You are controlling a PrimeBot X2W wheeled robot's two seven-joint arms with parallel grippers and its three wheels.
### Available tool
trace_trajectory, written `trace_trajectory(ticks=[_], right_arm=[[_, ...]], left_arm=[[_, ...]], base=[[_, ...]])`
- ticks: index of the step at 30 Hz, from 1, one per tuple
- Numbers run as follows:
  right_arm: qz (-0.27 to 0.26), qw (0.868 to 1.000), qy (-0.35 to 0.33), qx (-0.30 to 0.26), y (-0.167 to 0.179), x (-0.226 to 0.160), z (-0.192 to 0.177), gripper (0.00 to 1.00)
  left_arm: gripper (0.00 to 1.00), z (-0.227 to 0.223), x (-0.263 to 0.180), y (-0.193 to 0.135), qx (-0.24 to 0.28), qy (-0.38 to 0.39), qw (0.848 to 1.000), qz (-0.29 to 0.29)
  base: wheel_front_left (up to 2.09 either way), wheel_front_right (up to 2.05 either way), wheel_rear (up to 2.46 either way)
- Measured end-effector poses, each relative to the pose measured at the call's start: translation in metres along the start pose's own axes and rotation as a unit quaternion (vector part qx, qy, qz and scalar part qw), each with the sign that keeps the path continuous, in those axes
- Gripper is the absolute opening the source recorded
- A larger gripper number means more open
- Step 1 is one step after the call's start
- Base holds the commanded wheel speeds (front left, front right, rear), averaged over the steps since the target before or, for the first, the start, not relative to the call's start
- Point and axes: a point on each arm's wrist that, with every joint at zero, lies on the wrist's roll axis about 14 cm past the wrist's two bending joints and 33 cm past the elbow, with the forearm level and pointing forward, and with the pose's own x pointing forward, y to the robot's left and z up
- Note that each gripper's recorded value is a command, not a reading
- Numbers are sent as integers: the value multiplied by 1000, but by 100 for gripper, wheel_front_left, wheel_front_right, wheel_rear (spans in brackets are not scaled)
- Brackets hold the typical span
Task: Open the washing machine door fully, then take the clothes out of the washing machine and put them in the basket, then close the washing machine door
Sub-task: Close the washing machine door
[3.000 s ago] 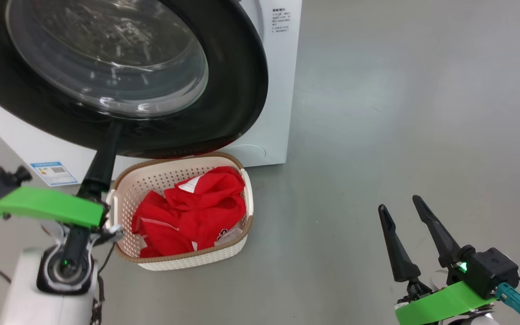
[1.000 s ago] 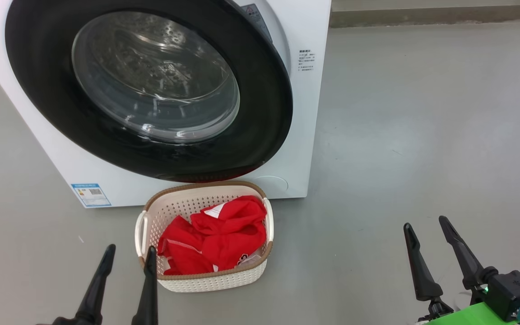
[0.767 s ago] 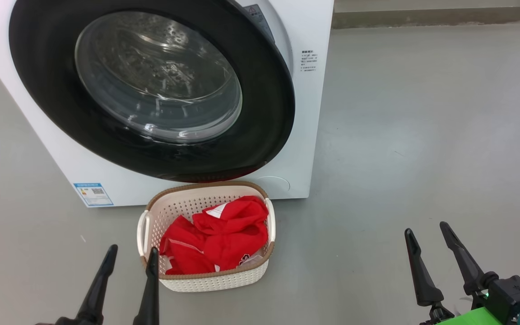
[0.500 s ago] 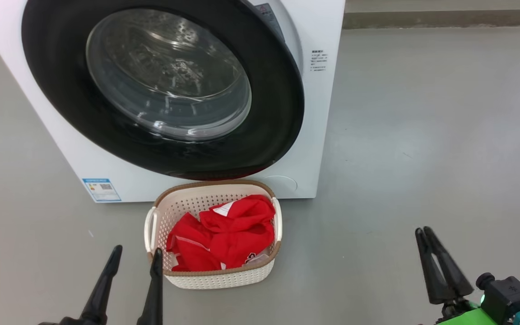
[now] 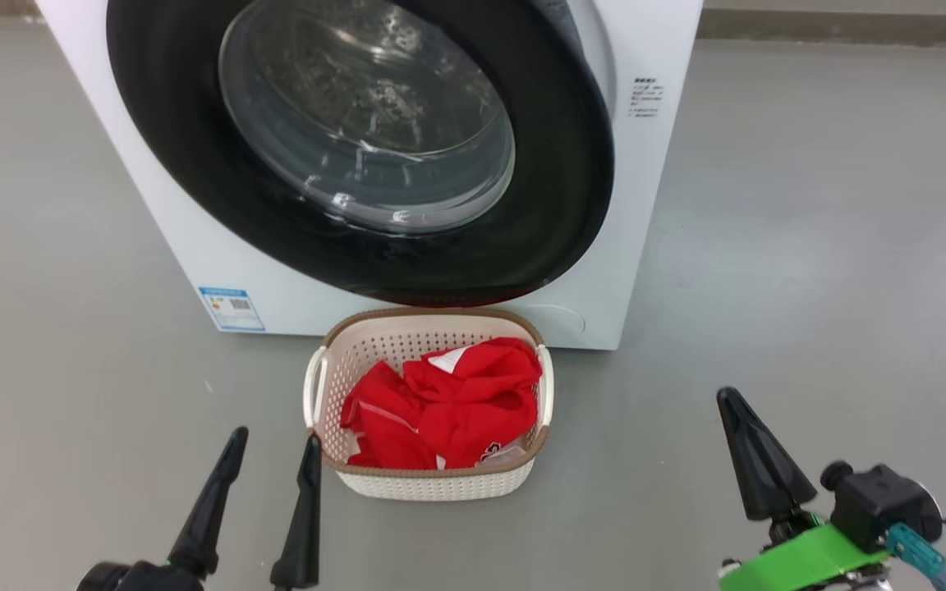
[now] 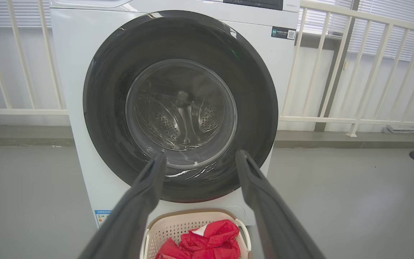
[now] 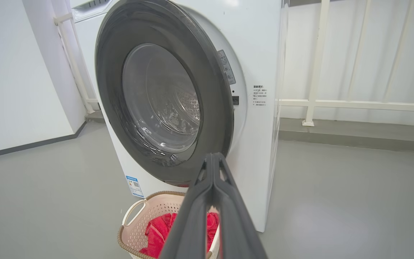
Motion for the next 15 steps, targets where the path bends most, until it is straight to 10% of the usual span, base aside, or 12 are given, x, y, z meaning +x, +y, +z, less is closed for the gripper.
trace_trajectory(ticks=[15], right_arm=[[78,997,-8,-3,38,82,-4,0]], left_arm=[[100,-4,16,13,2,2,1000,24]], base=[[0,0,0]])
